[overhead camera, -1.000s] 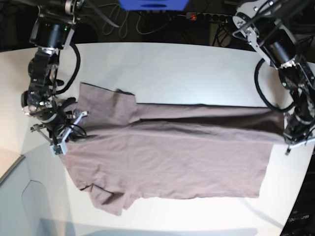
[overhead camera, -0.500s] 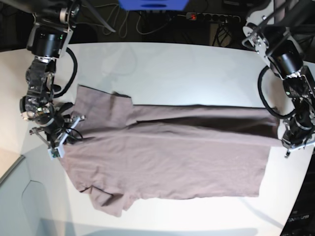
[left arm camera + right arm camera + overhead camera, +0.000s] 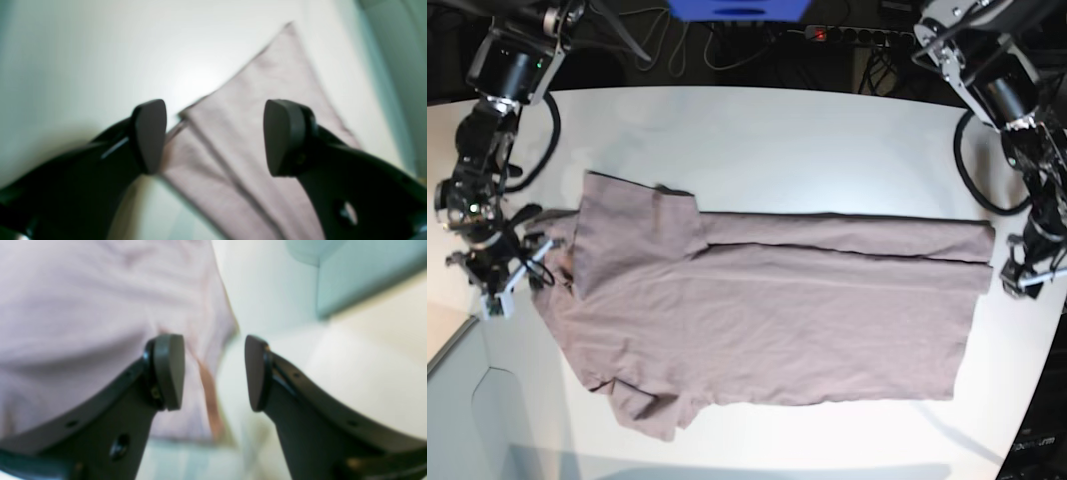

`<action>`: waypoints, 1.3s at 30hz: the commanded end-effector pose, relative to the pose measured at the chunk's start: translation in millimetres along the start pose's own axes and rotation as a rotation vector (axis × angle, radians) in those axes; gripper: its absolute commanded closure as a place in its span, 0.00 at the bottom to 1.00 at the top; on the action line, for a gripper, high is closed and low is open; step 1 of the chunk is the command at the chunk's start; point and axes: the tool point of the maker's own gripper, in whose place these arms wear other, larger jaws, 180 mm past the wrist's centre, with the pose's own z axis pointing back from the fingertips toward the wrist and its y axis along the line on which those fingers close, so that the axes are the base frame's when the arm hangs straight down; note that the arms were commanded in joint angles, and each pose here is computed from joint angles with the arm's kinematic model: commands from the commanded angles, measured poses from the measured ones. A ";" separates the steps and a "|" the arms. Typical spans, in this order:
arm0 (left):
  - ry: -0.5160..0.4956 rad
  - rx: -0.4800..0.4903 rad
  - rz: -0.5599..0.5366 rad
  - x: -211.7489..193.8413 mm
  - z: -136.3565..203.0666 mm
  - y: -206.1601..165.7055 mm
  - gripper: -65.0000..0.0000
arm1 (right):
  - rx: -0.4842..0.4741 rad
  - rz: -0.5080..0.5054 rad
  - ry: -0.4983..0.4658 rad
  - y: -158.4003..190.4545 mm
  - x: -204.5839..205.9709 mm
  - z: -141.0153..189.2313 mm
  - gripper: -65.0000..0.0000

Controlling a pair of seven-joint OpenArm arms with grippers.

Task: Layout the t-shirt on the table in an organized manner, then fold the t-shirt properly
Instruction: 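Fold the shirt side lengthwise with both grippers toward the shirt middle, then lay the folded side down and release it with both grippers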

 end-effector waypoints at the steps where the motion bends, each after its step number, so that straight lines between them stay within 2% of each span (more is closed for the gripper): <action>1: -0.026 -0.018 -0.006 10.6 1.7 -5.6 0.32 | 0.001 -0.003 -0.046 -1.7 12.6 -0.3 0.54; 10: 0.109 0.062 0.027 -36.9 -10.7 32.9 0.32 | 0.064 -0.055 0.080 16.5 -37.2 -16.3 0.54; 16: 0.155 0.083 0.038 -49.1 -18.1 39.7 0.32 | 0.068 -0.058 0.123 11.9 -53.1 -18.9 0.54; 23: 0.154 0.071 0.041 -46.9 -21.7 32.2 0.32 | 0.057 -0.046 0.135 4.1 -58.3 -16.4 0.55; 27: 0.184 0.044 -0.018 -56.5 -25.6 15.3 0.34 | 0.059 -0.043 0.155 5.4 -68.9 -13.1 0.55; 29: 0.192 0.038 -0.034 -59.5 -26.3 11.6 0.40 | 0.059 -0.042 0.160 5.8 -71.6 -12.1 0.55; 35: 0.160 0.037 -0.033 -53.3 -27.4 11.1 0.67 | 0.064 -0.043 0.183 8.3 -83.7 -8.9 0.55; 37: 0.120 0.039 -0.039 -47.9 -28.0 12.6 0.78 | 0.064 -0.043 0.183 8.3 -83.7 -8.9 0.55; 39: 0.104 0.041 -0.039 -45.5 -28.3 13.4 0.94 | 0.066 -0.042 0.186 8.9 -85.0 -8.7 0.55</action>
